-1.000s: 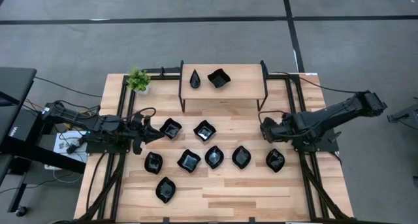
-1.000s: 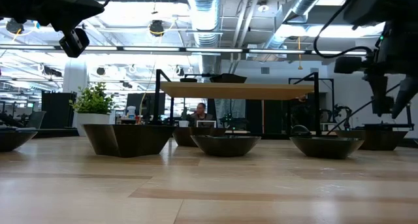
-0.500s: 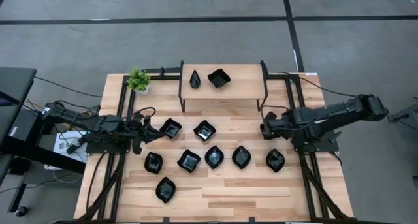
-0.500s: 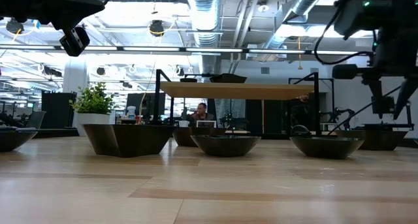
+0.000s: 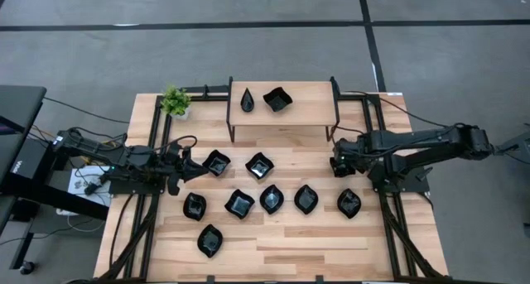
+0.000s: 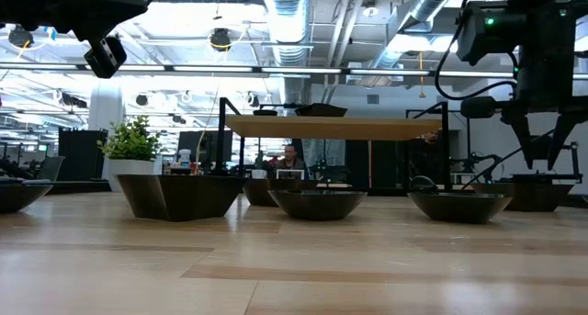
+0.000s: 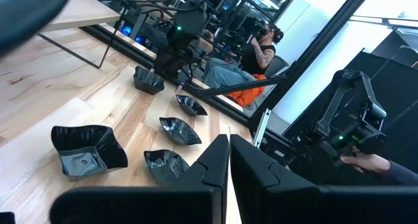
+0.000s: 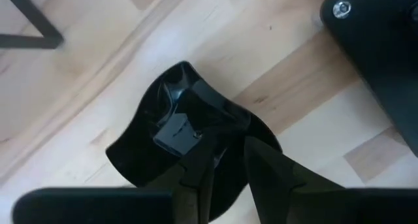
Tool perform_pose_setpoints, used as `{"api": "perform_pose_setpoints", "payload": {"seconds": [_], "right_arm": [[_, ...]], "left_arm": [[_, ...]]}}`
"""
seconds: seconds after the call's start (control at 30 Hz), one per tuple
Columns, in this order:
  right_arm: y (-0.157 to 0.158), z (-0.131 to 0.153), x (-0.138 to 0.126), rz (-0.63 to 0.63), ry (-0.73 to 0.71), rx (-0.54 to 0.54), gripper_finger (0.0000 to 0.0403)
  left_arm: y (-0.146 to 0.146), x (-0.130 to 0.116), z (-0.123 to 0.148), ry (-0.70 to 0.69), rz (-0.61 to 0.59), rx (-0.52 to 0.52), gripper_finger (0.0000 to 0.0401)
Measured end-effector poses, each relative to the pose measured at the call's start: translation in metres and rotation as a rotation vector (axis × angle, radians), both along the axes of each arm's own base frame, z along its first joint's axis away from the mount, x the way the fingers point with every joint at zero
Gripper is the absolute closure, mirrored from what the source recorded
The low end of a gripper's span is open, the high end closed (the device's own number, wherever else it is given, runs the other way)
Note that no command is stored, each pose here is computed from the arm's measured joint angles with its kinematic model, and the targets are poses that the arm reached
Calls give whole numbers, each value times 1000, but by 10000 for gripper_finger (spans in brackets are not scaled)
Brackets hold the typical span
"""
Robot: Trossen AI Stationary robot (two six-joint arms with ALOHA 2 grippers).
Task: Pick & Place Mini shaped plates
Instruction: Stack the black distorted square plate on top of the black distorted square plate on the shelf
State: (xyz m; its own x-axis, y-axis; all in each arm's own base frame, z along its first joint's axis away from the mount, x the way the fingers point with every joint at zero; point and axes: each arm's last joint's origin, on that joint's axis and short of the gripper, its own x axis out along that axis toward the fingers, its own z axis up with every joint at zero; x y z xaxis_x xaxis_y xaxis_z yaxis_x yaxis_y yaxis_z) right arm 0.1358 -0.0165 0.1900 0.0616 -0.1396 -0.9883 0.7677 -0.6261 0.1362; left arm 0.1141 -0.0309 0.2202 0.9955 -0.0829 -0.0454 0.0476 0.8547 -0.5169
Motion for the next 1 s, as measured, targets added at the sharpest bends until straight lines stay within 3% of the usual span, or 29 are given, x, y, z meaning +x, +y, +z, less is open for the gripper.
{"api": "perform_pose_setpoints", "payload": {"seconds": [0.33, 0.5, 1.0], "right_arm": [[11, 16, 12, 214, -73, -39, 321], [27, 17, 6, 103, -38, 69, 321], [33, 2, 24, 35, 2, 42, 321]], "left_arm": [[0, 0, 0, 0, 0, 0, 385], [0, 0, 0, -3, 0, -1, 385], [1, 0, 4, -45, 29, 74, 385]]}}
